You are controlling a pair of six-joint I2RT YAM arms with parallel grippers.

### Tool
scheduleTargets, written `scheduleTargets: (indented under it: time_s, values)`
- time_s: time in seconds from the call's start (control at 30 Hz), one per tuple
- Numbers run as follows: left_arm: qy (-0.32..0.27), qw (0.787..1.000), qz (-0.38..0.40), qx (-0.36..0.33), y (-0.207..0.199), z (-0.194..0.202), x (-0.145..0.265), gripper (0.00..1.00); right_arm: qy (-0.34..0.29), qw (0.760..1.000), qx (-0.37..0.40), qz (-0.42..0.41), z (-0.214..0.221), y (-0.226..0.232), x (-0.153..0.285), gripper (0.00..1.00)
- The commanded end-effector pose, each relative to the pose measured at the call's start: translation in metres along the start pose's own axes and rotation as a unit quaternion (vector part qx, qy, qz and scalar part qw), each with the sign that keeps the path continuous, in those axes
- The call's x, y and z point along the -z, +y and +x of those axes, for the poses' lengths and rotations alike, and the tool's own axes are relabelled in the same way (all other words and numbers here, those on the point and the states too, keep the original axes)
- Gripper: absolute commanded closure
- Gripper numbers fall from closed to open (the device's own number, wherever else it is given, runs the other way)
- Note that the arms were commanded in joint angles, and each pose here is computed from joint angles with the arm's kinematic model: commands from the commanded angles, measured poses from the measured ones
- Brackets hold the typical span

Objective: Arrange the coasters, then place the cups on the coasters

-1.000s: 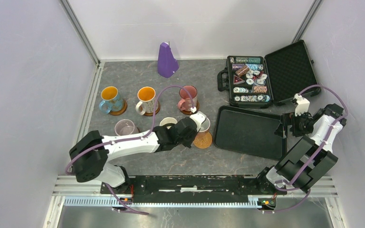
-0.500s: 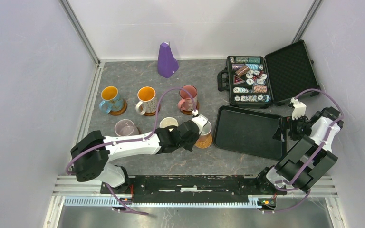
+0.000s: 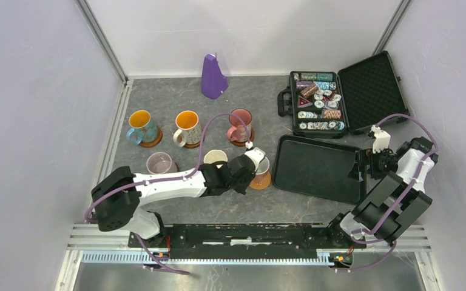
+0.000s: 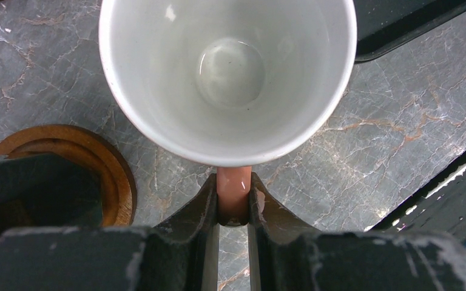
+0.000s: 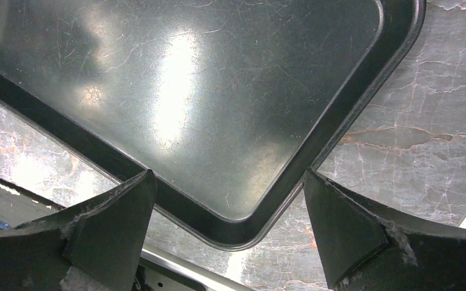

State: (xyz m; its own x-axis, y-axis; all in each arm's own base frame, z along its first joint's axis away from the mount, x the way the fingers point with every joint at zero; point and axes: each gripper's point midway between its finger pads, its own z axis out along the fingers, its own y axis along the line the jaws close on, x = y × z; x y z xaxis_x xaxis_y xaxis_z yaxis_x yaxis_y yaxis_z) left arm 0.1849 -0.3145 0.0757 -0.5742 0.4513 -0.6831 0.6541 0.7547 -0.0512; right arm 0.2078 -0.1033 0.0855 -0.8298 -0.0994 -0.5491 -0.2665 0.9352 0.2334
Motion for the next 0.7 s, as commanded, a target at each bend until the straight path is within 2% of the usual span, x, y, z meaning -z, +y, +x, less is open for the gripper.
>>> scheduleTargets:
  time_s: [0.0, 0.07, 0.2, 0.33, 0.4, 0.53, 0.67]
  values:
    - [-0.058, 0.998, 0.012, 0.035, -0.015, -0.042, 0.004, 0.88, -0.010, 1.000, 0.009, 0.002, -0.005, -0.004, 0.000, 0.02]
    - [-0.056, 0.998, 0.012, 0.034, -0.016, -0.042, 0.002, 0.82, -0.011, 1.000, 0.009, 0.003, -0.005, -0.005, 0.000, 0.02]
    - [-0.049, 0.998, 0.004, 0.034, -0.015, -0.040, 0.000, 0.77, -0.009, 1.000, 0.008, 0.002, -0.004, -0.004, -0.001, 0.02]
    - [-0.051, 0.998, 0.009, 0.028, -0.017, -0.042, 0.003, 0.51, -0.010, 1.000, 0.011, 0.004, -0.005, -0.006, -0.001, 0.02]
    - [-0.056, 0.998, 0.008, 0.022, -0.019, -0.043, 0.005, 0.43, -0.010, 1.000, 0.012, 0.003, -0.006, -0.006, -0.001, 0.02]
    - [-0.063, 0.998, 0.008, 0.016, -0.020, -0.046, 0.009, 0.36, -0.010, 1.000, 0.012, 0.003, -0.006, -0.007, -0.001, 0.02]
    - [-0.063, 0.998, 0.015, 0.010, -0.021, -0.049, 0.015, 0.34, -0.012, 1.000, 0.013, 0.002, -0.007, -0.007, -0.001, 0.02]
